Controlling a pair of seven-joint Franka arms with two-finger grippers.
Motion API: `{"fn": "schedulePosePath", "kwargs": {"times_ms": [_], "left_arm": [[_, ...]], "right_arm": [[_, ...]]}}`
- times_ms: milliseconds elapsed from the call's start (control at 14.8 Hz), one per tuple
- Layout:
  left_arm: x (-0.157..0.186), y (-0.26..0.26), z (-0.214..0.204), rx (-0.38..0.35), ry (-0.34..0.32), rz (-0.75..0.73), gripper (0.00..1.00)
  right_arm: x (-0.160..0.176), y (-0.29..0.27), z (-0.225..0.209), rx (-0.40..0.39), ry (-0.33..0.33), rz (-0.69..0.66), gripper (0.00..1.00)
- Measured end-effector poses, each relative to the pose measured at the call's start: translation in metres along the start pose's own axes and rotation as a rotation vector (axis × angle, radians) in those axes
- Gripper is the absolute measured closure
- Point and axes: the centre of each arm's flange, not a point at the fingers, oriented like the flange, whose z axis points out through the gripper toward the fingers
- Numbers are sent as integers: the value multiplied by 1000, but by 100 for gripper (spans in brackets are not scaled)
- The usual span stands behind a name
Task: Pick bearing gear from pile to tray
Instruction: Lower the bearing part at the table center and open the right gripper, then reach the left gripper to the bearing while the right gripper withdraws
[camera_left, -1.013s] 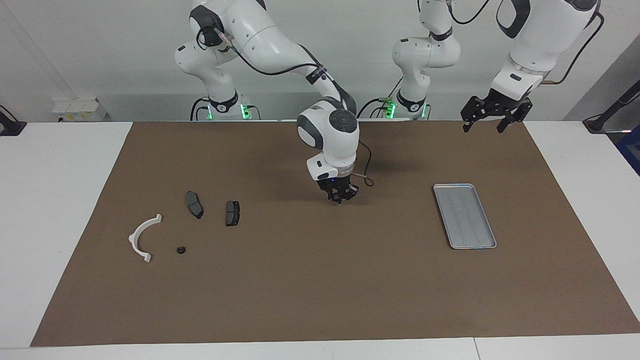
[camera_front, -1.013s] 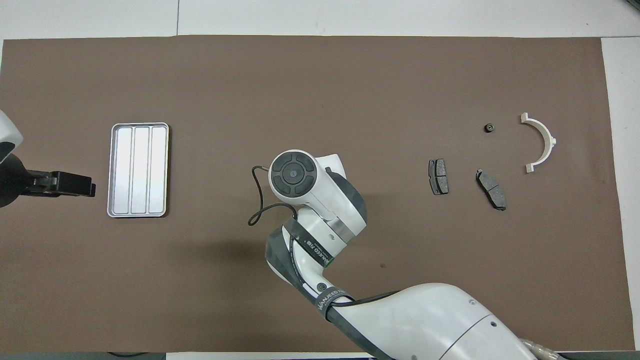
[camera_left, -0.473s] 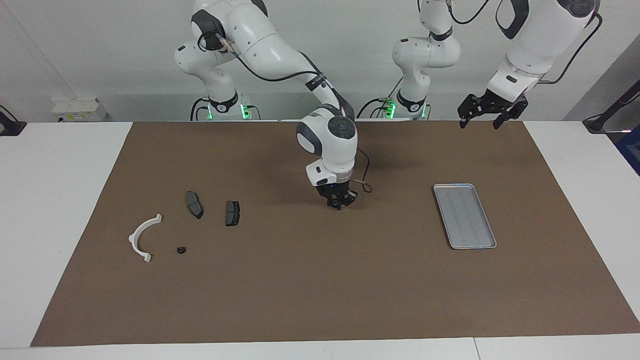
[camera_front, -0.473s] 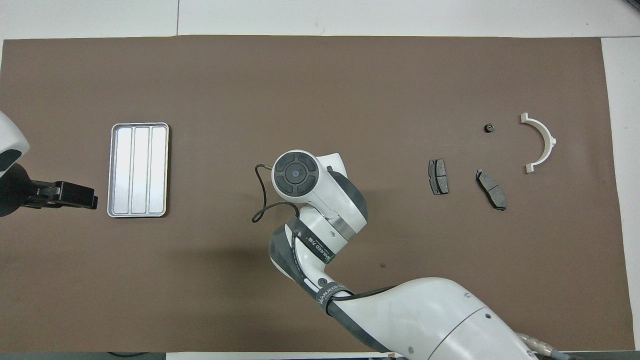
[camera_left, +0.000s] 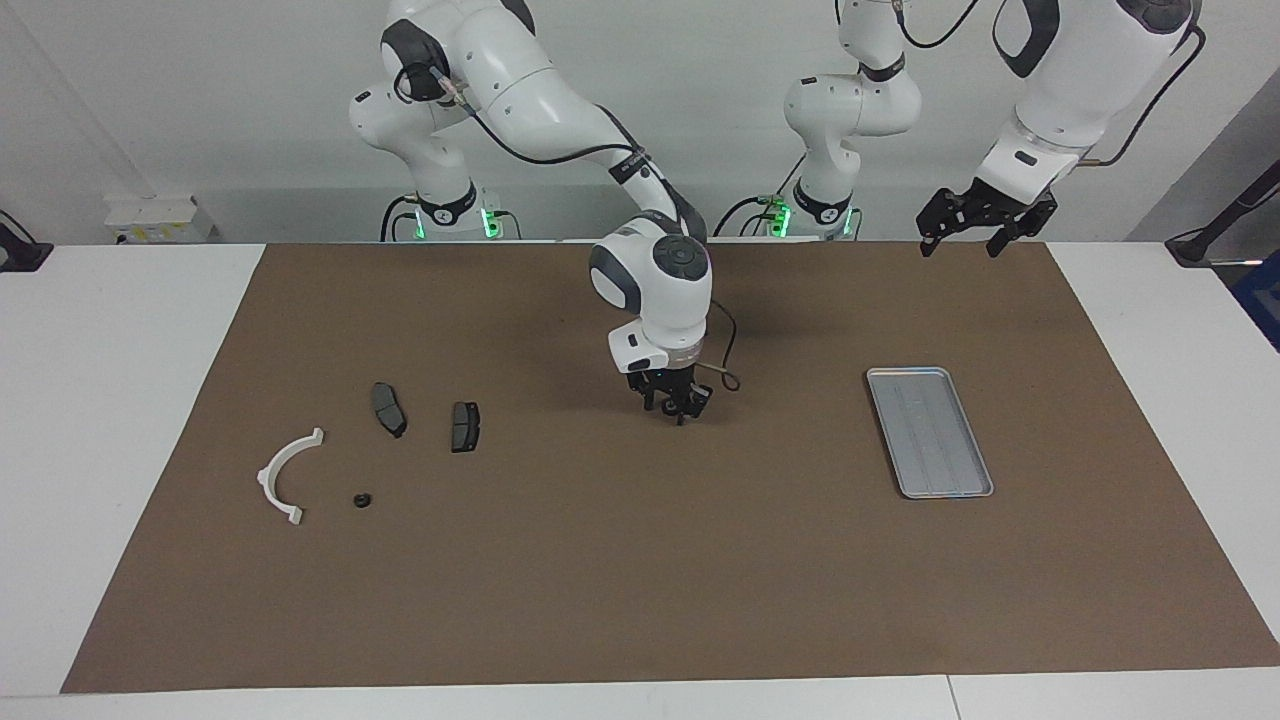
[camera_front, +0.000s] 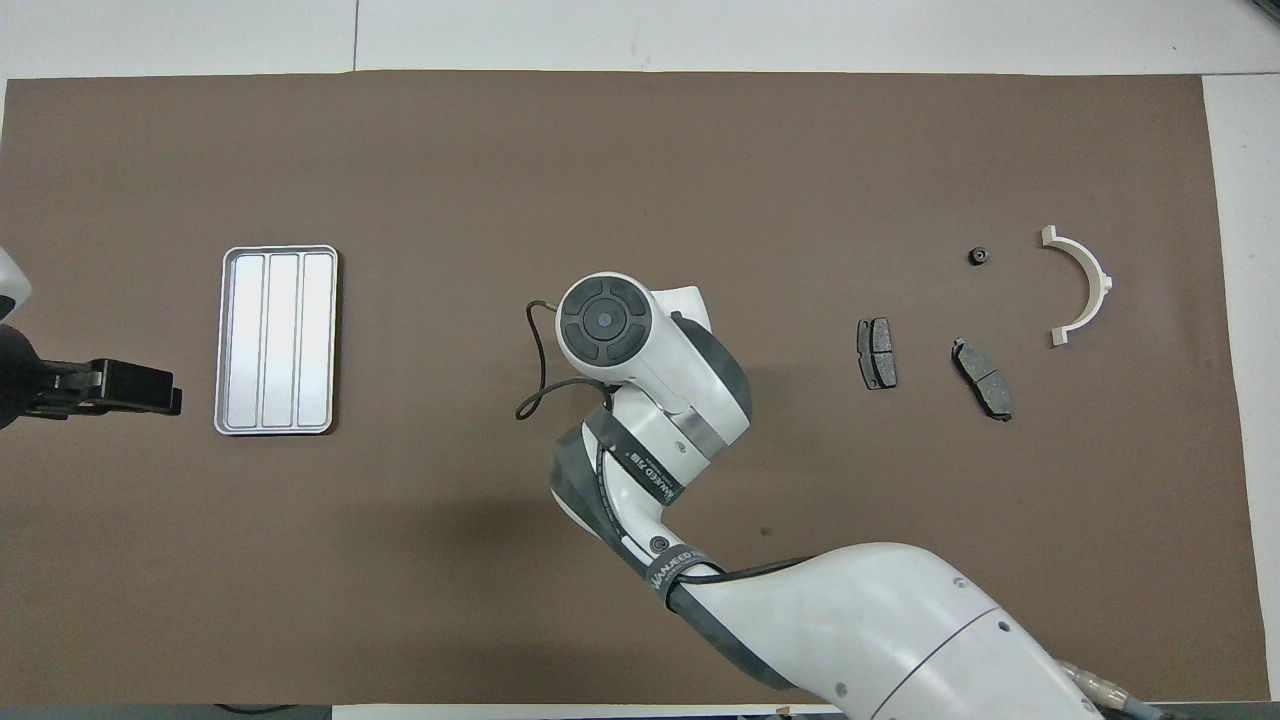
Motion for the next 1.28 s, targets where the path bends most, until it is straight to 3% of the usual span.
{"fn": "schedulePosePath", "kwargs": {"times_ms": [270, 405, 608, 945, 1283], "left_arm": [[-6, 16, -9, 5, 20, 16, 0], [-2, 30, -9, 8, 61, 25, 0], [3, 84, 8, 9, 109, -11, 0], [22, 184, 72, -3, 96, -53, 0], [41, 285, 176, 16, 76, -101, 0]], "right_arm": [[75, 28, -51, -11, 20, -17, 0], [110, 55, -80, -25, 20, -70, 0], [158, 100, -112, -51, 12, -170, 0], [237, 179, -127, -74, -7, -308, 0], [276, 226, -113, -82, -21, -345, 0]]}}
